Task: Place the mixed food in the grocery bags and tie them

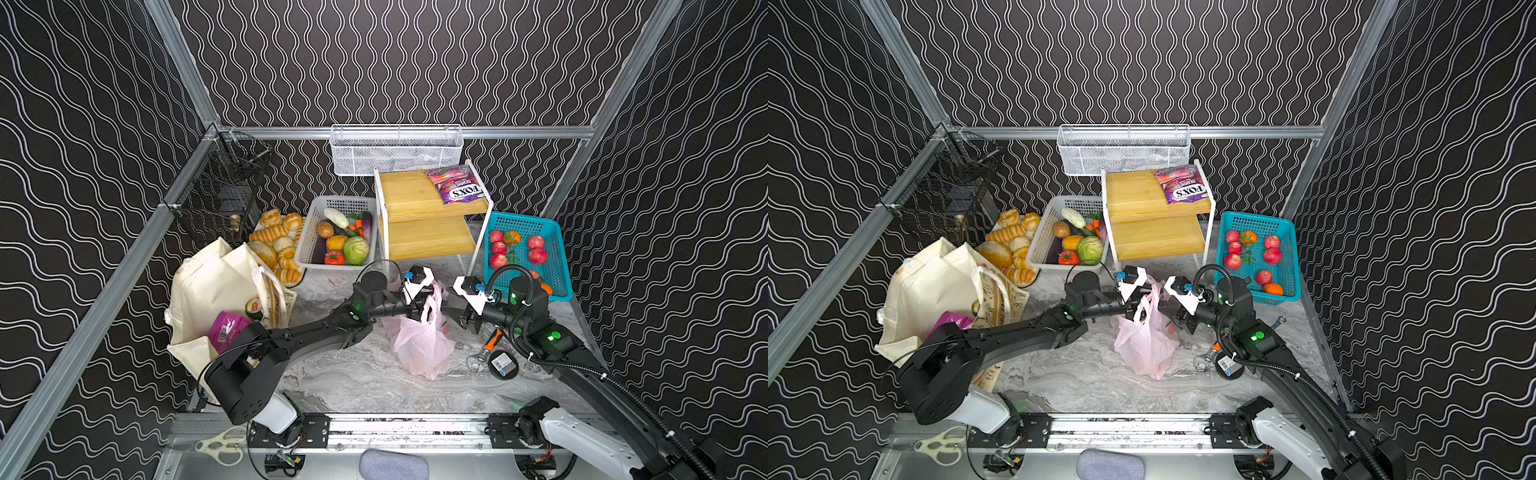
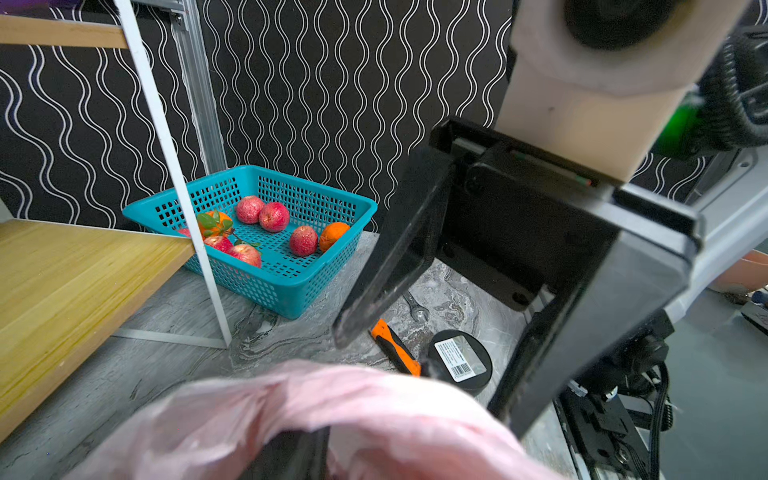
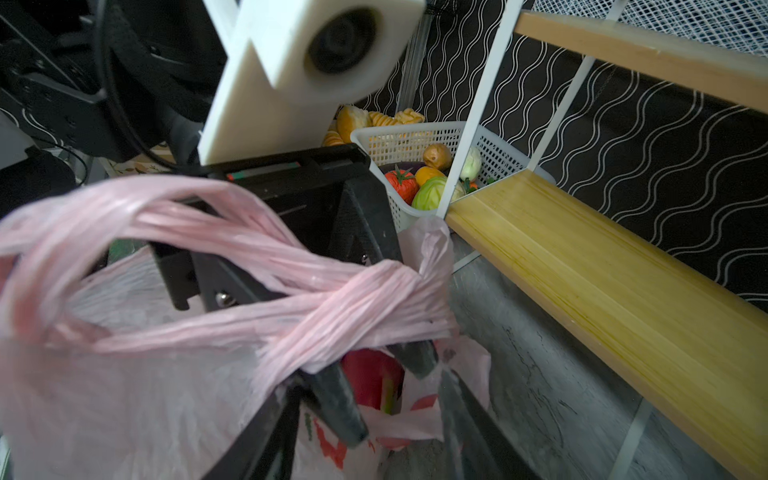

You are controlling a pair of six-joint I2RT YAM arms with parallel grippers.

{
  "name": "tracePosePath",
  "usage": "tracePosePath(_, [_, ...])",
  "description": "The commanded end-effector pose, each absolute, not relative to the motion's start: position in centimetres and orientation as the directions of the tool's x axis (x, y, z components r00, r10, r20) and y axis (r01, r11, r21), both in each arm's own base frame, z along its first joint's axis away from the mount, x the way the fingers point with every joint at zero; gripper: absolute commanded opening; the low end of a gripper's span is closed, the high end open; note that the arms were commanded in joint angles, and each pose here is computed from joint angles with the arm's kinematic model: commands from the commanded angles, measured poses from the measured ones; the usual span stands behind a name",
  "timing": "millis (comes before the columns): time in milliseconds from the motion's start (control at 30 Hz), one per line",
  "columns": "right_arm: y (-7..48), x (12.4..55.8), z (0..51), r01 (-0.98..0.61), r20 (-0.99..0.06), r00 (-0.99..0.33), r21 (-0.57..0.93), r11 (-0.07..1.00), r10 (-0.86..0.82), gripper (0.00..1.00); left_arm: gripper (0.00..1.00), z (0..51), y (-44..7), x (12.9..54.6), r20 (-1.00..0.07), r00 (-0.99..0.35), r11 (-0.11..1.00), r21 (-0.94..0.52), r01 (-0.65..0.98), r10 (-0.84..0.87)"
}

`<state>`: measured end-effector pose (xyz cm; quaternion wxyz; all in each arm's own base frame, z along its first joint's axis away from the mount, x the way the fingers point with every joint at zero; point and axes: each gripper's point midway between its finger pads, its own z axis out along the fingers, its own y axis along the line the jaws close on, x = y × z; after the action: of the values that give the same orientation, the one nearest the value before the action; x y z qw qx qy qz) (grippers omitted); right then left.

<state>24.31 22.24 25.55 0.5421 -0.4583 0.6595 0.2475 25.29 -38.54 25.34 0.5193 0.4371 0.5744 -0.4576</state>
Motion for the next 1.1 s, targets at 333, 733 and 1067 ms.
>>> tracePosePath(333, [20.5,24.6,26.4,-0.812,-0.934,0.037,-0.235,0.534,-0.355,0.52,0.17,26.0,-38.5,24.8,-0.998,-0.055,0.166,-0.049,0.985,0.027])
tracePosePath(733, [19.3,25.2,24.9,-0.761,-0.949,-0.081,-0.139,0.634,-0.305,0.4,0.13,25.0,-38.3,24.5,-0.995,-0.068,0.139,-0.058,0.989,0.07])
tracePosePath(1067, [20.8,25.2,25.5,-0.808,-0.963,-0.085,-0.082,0.583,-0.254,0.38,0.45,24.7,-37.6,24.8,-0.989,-0.053,0.183,-0.027,0.983,0.141])
